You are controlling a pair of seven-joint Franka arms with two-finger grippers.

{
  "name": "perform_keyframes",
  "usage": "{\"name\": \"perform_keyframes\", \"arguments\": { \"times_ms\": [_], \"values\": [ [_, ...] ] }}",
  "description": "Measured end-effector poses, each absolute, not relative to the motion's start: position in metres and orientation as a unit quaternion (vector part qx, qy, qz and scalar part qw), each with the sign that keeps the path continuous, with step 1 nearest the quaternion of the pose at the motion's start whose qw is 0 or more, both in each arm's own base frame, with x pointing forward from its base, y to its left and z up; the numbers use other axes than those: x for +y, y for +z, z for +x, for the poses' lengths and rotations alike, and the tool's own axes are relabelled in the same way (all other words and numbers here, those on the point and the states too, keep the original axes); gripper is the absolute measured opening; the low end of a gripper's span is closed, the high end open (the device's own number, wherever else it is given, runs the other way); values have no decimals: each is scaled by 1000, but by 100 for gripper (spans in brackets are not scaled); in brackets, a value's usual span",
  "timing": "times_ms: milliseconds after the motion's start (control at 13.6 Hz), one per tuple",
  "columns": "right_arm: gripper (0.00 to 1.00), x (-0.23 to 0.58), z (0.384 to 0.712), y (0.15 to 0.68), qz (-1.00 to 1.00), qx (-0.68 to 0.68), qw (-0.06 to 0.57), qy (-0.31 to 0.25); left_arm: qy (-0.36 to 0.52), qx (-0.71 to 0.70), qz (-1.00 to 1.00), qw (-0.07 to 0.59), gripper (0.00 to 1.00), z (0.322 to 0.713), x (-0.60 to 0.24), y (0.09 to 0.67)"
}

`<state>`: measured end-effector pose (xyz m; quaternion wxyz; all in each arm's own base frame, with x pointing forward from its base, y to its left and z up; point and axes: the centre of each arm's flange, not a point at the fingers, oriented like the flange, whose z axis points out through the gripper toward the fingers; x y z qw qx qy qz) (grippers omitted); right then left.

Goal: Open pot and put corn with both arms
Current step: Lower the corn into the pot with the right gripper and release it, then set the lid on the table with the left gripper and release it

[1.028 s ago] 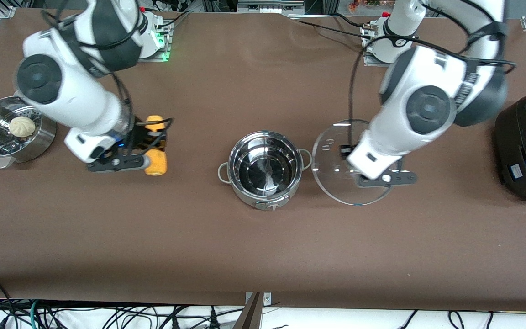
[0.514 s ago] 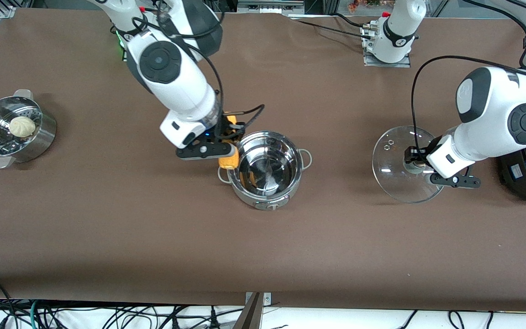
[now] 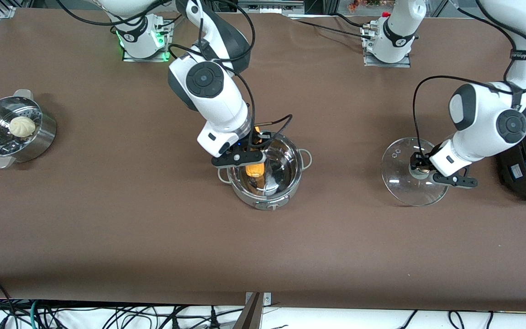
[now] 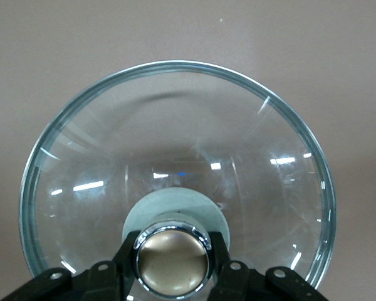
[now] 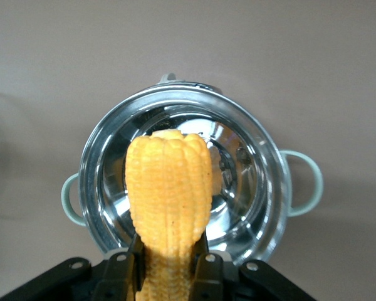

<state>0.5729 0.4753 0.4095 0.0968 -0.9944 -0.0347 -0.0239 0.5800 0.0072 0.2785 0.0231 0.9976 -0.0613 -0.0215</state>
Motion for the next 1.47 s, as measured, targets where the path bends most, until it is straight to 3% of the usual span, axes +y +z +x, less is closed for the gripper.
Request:
{"name": "perform_keyframes", "arguments": {
  "times_ms": [441,588,881,955,1028,1249,1469],
  "values": [
    [28,484,581,363,-994,-36,97,-29,-17,-75,997,11,50,581,10,214],
    [41,483,585,346,-994,-33,96,-27,-20,-75,997,11,50,580,10,211],
    [82,484,588,325,-995,-37,88,-32,-21,-75,997,11,50,580,10,210],
    [94,485,587,325,-995,-39,88,-34,-25,-76,997,11,55,579,10,210],
    [100,488,585,326,-995,-42,88,-35,-30,-75,997,12,65,578,10,209],
    [100,489,586,339,-995,-49,79,-44,-25,-75,997,15,96,575,9,227],
    [100,452,597,397,-996,-71,38,-46,16,-74,997,21,100,561,9,289]
  ]
}}
